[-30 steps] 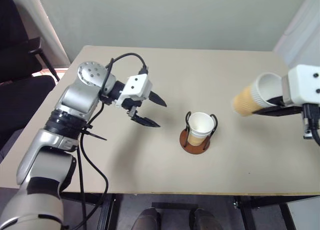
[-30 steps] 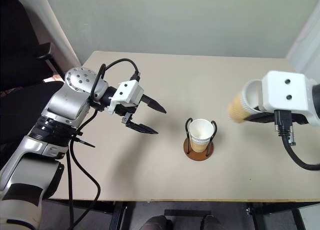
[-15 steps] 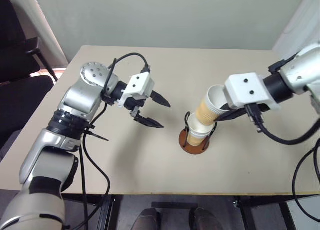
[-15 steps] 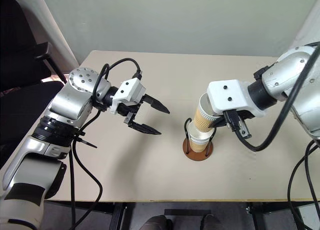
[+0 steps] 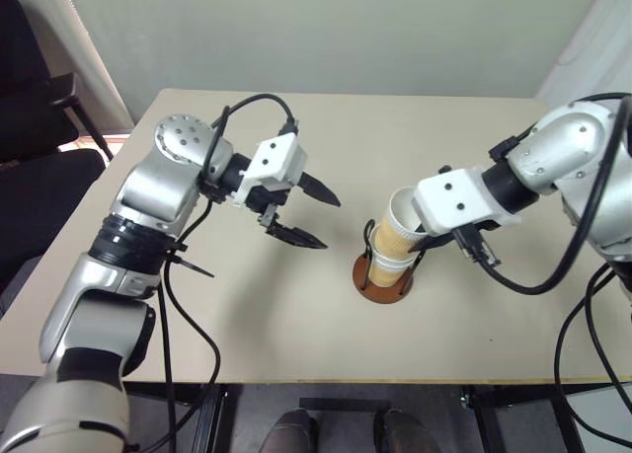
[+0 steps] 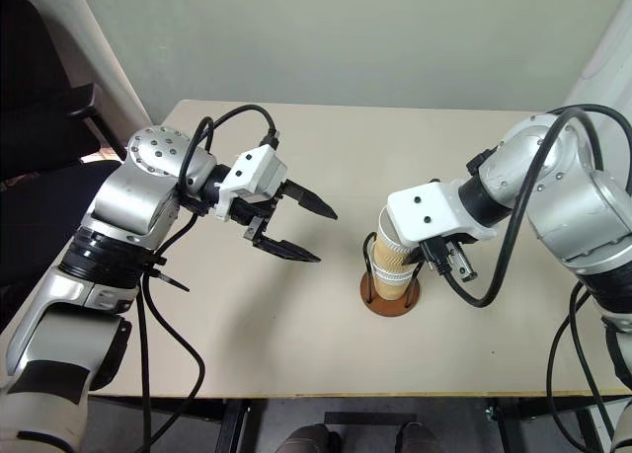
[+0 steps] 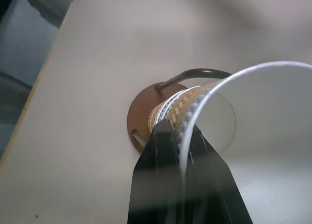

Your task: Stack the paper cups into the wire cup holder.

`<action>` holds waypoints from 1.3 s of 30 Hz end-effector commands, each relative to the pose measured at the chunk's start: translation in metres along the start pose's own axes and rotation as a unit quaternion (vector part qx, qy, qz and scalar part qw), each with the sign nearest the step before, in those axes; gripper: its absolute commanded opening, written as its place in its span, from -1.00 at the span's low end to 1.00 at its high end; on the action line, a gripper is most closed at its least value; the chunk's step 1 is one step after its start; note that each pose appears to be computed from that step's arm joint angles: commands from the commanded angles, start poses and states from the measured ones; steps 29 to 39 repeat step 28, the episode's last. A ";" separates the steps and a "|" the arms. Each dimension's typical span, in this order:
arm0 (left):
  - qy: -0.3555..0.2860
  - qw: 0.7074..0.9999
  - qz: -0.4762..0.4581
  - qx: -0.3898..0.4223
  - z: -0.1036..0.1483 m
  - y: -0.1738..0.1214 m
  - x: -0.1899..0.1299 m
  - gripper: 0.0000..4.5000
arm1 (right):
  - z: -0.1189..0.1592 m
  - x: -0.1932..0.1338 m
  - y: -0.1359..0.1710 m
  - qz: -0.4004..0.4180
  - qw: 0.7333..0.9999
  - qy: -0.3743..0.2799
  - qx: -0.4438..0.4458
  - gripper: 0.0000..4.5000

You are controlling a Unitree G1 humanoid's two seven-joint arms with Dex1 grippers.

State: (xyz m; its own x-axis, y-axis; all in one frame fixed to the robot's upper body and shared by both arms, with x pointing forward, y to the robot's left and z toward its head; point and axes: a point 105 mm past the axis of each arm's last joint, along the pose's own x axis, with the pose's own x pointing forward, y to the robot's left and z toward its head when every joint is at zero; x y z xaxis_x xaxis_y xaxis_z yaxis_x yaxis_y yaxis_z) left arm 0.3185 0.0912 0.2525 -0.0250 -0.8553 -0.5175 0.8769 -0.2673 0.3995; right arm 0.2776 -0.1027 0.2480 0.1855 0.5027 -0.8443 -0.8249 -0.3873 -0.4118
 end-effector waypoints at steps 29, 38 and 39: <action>0.035 0.957 0.262 -0.123 -0.045 0.024 -0.073 0.67 | -0.103 -0.094 0.026 -0.344 0.859 -0.056 0.375 0.47; 0.035 0.957 0.262 -0.123 -0.045 0.024 -0.073 0.67 | -0.103 -0.094 0.026 -0.344 0.859 -0.056 0.375 0.47; 0.035 0.957 0.262 -0.123 -0.045 0.024 -0.073 0.67 | -0.103 -0.094 0.026 -0.344 0.859 -0.056 0.375 0.47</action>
